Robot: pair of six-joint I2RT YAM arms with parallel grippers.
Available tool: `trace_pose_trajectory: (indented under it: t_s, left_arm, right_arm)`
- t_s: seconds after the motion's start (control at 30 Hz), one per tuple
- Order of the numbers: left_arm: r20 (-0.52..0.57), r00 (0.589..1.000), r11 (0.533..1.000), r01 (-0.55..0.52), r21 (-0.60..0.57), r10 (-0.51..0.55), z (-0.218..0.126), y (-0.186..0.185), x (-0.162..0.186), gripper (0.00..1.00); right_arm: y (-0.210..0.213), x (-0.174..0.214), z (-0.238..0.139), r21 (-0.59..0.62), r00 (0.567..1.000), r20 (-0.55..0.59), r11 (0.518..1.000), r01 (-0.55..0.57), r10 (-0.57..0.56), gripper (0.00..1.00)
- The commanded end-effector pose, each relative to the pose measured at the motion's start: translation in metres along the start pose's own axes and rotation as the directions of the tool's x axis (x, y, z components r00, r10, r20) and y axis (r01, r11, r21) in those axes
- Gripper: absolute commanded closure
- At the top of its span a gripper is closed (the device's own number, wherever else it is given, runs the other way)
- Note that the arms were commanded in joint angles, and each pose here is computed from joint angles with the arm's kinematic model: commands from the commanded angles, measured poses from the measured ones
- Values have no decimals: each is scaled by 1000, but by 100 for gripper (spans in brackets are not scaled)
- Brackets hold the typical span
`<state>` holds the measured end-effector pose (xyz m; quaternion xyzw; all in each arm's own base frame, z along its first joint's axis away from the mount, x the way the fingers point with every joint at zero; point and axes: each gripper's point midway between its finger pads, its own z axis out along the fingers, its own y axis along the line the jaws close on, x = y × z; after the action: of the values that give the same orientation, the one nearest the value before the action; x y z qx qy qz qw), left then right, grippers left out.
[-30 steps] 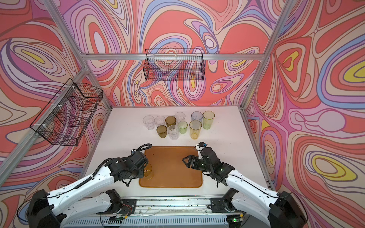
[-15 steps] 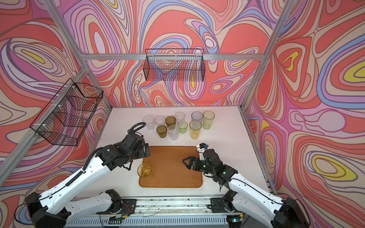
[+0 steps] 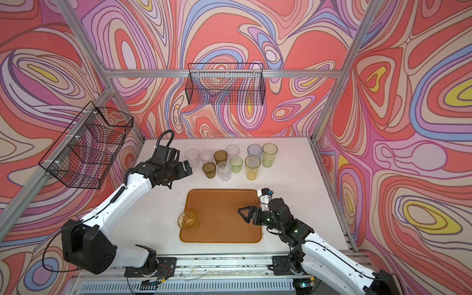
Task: Place the glasses into the tray
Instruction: 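Open the left gripper and move it back toward the glasses, then lower the left gripper onto the clear glass nearest the tray and grasp it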
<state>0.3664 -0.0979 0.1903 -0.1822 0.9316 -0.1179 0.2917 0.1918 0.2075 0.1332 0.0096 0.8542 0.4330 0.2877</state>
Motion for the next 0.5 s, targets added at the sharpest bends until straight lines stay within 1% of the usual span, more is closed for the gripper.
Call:
trace_pose_trajectory:
  t_s: [0.0, 0.1, 0.17, 0.3, 0.47]
  left_arm:
    - [19, 1000, 998, -1, 68, 0, 0, -15, -22, 0]
    - [-2, 1000, 997, 22, 68, -22, 15, -14, -30, 0]
    - [-18, 1000, 998, 27, 56, -26, 27, -13, -34, 3]
    - [-59, 998, 999, 33, 30, -31, 50, -9, -37, 11]
    - [-68, 997, 1000, 28, 3, -28, 71, -4, -49, 20]
  right_arm:
    - [3, -2, -3, -27, 1000, 22, 999, 21, -20, 6]
    - [4, -6, -6, -38, 998, 59, 999, 19, -17, 5]
    - [1, -8, -8, -29, 996, 85, 1000, 9, -7, 5]
    - [4, -14, -14, -44, 992, 123, 999, 22, -17, 4]
    - [13, -19, -20, -71, 987, 155, 996, 57, -46, 4]
